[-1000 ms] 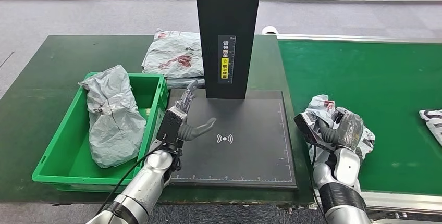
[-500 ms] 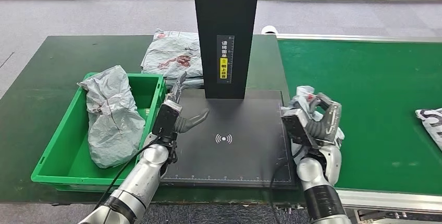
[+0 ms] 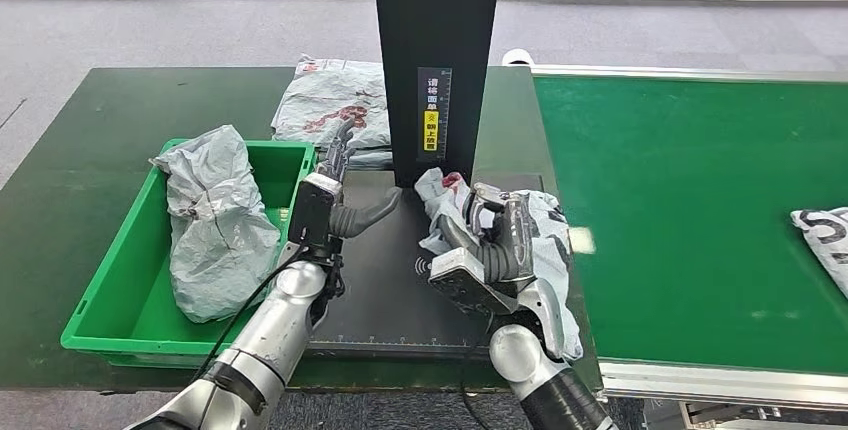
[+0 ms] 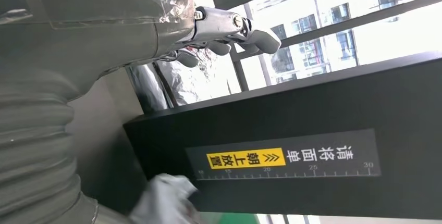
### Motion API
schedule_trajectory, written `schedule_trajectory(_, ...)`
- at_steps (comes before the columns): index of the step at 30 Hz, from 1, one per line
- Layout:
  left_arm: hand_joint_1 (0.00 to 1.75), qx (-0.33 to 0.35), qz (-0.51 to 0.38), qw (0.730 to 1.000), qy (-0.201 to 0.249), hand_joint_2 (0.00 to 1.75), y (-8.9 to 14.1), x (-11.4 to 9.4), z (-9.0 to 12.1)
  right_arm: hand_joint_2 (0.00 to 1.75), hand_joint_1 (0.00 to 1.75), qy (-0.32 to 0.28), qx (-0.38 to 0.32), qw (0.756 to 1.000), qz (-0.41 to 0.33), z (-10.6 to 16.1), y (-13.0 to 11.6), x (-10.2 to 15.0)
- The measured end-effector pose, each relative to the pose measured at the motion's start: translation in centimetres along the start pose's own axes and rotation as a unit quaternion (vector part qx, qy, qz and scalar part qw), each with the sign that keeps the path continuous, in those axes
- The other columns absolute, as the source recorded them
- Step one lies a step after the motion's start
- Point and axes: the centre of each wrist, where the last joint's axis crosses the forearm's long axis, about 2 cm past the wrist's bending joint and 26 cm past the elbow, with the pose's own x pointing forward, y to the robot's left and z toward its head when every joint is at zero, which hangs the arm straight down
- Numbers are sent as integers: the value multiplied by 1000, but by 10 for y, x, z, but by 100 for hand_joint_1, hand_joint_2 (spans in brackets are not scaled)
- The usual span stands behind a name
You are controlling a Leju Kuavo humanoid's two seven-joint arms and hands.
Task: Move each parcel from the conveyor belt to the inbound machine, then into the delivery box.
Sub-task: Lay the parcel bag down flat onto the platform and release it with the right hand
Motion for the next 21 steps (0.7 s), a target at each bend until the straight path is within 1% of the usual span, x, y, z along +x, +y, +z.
schedule_trajectory(4,0,0,5,1000,1,175,-2,1,-3,175,175,15,49,999,-13,4,8,4)
schedule_trajectory(5,0,-1,5,1000,1,175,-2,1,-3,175,139,17,60,998,-14,5,10,4)
schedule_trajectory(7,0,-5,7,1000,2,175,-3,1,-4,175,52,26,90,995,-16,7,14,3)
schedule_trajectory(8,0,-7,8,1000,3,175,-4,1,-4,131,8,35,112,993,-16,9,16,2)
schedule_trajectory(9,0,-8,9,1000,4,175,-4,2,-5,87,0,47,136,990,-12,11,19,0)
schedule_trajectory(11,0,-9,8,1000,5,175,-4,2,-6,0,0,77,177,981,6,18,24,-6)
schedule_trajectory(15,0,-6,3,1000,10,175,0,1,-5,0,0,124,206,970,37,32,30,-19)
schedule_trajectory(21,0,-4,-3,1000,14,175,6,-2,-2,0,0,144,218,964,49,40,31,-28)
